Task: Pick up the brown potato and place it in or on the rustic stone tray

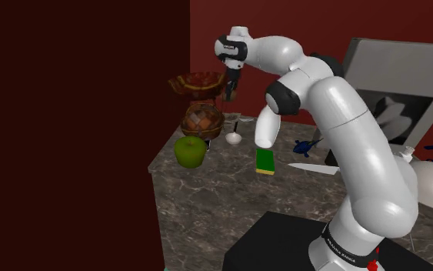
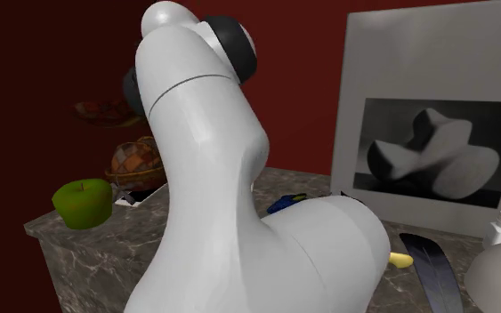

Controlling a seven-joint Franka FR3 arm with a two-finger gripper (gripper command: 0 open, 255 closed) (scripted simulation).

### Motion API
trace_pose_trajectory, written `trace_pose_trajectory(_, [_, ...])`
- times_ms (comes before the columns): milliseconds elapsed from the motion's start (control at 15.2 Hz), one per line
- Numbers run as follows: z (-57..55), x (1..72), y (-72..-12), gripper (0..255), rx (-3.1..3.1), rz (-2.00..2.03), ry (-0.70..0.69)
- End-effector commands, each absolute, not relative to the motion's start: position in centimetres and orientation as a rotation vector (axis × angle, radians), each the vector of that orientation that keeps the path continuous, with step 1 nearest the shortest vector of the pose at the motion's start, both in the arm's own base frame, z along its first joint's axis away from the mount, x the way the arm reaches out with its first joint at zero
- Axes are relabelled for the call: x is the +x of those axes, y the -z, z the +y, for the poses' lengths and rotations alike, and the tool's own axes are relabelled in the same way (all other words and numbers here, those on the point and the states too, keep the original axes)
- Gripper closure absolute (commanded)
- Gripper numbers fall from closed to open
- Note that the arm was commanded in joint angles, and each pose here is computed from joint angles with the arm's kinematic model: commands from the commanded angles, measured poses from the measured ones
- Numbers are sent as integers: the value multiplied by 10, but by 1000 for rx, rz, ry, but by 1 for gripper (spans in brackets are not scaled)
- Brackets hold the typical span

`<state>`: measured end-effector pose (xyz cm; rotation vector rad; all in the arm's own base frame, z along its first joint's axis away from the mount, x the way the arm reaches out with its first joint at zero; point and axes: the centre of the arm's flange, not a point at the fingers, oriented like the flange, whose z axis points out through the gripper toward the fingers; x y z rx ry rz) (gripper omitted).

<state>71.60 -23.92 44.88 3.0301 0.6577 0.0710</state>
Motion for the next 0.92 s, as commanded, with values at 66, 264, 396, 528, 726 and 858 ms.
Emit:
trace_pose_trajectory(66, [-202, 755, -444, 255, 3083, 679, -162])
trace_pose_trajectory(264, [-202, 755, -428, 255, 3083, 679, -162])
trace_pose_trajectory(396, [-202, 755, -417, 255, 3083, 679, -162])
trace_pose_trajectory(528, [-202, 755, -407, 255, 3083, 679, -162])
trace_pose_trajectory(726, [-202, 755, -391, 255, 3083, 679, -162])
trace_pose_trajectory(858, [-202, 755, -380, 255, 3083, 679, -162])
